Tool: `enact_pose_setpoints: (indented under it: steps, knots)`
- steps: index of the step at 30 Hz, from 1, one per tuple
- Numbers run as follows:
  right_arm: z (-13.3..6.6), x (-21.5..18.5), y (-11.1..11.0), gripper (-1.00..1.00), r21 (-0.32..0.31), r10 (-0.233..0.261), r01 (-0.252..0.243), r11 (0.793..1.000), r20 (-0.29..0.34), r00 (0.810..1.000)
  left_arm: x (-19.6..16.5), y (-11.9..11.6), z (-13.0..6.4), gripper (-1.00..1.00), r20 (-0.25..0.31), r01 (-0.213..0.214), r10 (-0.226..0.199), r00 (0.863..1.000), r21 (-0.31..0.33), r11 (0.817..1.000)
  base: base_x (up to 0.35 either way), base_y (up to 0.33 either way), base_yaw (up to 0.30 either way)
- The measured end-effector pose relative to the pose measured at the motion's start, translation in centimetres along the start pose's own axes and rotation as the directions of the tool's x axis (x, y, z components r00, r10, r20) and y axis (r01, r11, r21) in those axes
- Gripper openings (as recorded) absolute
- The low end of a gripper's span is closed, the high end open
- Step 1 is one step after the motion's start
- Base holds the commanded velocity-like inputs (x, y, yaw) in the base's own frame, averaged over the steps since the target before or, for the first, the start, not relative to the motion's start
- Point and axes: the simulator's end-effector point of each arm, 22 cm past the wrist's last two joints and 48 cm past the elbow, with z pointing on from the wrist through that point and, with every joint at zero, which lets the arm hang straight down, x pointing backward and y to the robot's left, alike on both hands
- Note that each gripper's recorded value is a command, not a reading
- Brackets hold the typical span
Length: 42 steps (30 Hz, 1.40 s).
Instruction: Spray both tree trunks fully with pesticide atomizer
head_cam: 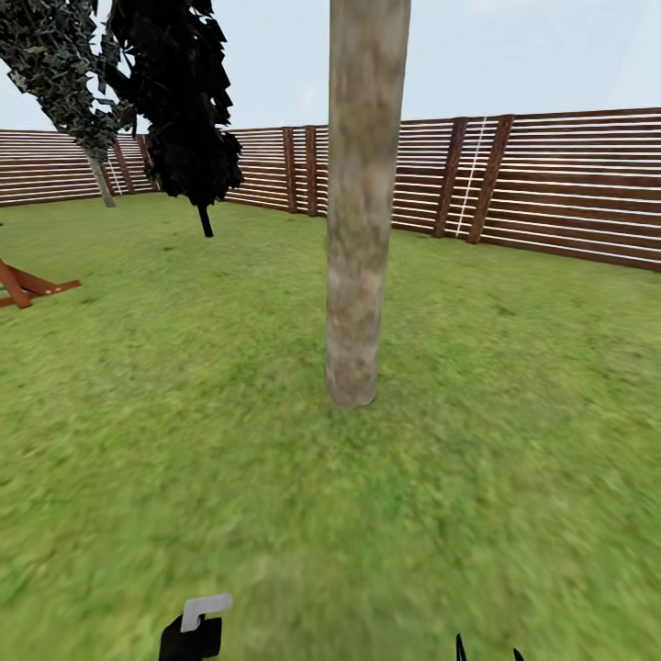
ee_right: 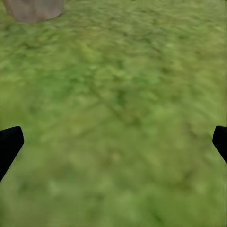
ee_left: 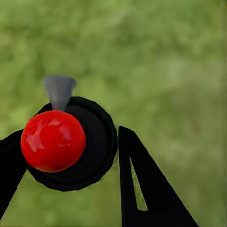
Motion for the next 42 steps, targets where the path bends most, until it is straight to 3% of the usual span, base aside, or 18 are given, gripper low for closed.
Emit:
enact_pose_setpoints:
  steps: [8, 24, 27, 29, 31, 33, 35, 37, 38, 40, 41, 42]
  knots:
    - [0.1, -0.1, -1.1, 1.00, 0.016, -0.008, 0.008, 1.000, 0.000, 1.000, -0.1, 0.0, 0.0, -1.00, 0.001, 0.001, -0.001, 1.000, 0.001, 1.000, 0.341, -0.047, 0.000]
    - [0.1, -0.2, -0.7, 1.00, 0.008, -0.006, 0.006, 1.000, 0.004, 1.000, -0.4, -0.4, 0.1, -1.00, 0.006, -0.004, 0.004, 1.000, 0.016, 1.000, 0.337, -0.095, 0.000]
    - [0.2, -0.3, -0.7, 1.00, 0.006, -0.005, 0.005, 1.000, 0.007, 1.000, -1.6, -0.9, 0.4, -1.00, 0.021, -0.032, 0.031, 0.999, 0.033, 0.999, 0.225, -0.046, 0.000]
    - [0.3, -0.4, -0.5, 1.00, 0.001, -0.005, 0.005, 1.000, 0.010, 1.000, -2.0, -2.2, 0.3, -1.00, 0.038, -0.099, 0.097, 0.995, 0.066, 0.993, 0.045, -0.008, 0.000]
    - [0.9, -0.8, -0.2, 1.00, -0.007, -0.003, 0.003, 1.000, 0.014, 1.000, -2.5, -4.4, 0.0, -1.00, 0.073, -0.232, 0.224, 0.972, 0.121, 0.965, 0.012, -0.002, 0.000]
    - [3.9, -2.3, 0.5, 1.00, -0.017, 0.007, -0.007, 1.000, -0.007, 1.000, -2.0, -6.1, -0.1, -1.00, 0.074, -0.328, 0.319, 0.945, 0.188, 0.926, 0.003, -0.001, 0.000]
    - [8.0, -5.9, 2.2, 1.00, -0.044, 0.030, -0.029, 0.999, 0.008, 1.000, -3.0, -7.0, 0.4, -1.00, 0.045, -0.368, 0.372, 0.927, 0.291, 0.883, 0.001, 0.000, 0.000]
    - [11.6, -9.9, 5.5, 1.00, -0.140, -0.009, 0.013, 0.990, 0.030, 1.000, -5.5, -6.1, 1.0, -1.00, 0.043, -0.383, 0.400, 0.915, 0.403, 0.832, 0.000, 0.000, 0.000]
    - [12.7, -11.2, 8.0, 1.00, -0.224, -0.074, 0.079, 0.971, 0.029, 0.997, -6.7, -5.9, 1.0, -1.00, 0.051, -0.385, 0.408, 0.911, 0.458, 0.801, 0.000, 0.000, 0.000]
    - [14.2, -13.5, 13.4, 1.00, -0.395, -0.247, 0.245, 0.885, 0.049, 0.968, -9.0, -6.2, 0.1, -1.00, 0.076, -0.386, 0.422, 0.903, 0.576, 0.721, 0.000, 0.000, 0.000]
    - [14.7, -14.9, 15.5, 1.00, -0.447, -0.300, 0.301, 0.842, 0.075, 0.951, -9.5, -6.6, -0.7, -1.00, 0.080, -0.393, 0.449, 0.890, 0.636, 0.665, 0.000, 0.000, 0.000]
    - [15.0, -16.4, 17.4, 1.00, -0.494, -0.328, 0.333, 0.803, 0.101, 0.939, -9.3, -7.0, -1.6, -1.00, 0.077, -0.407, 0.499, 0.863, 0.691, 0.598, 0.000, 0.000, 0.000]
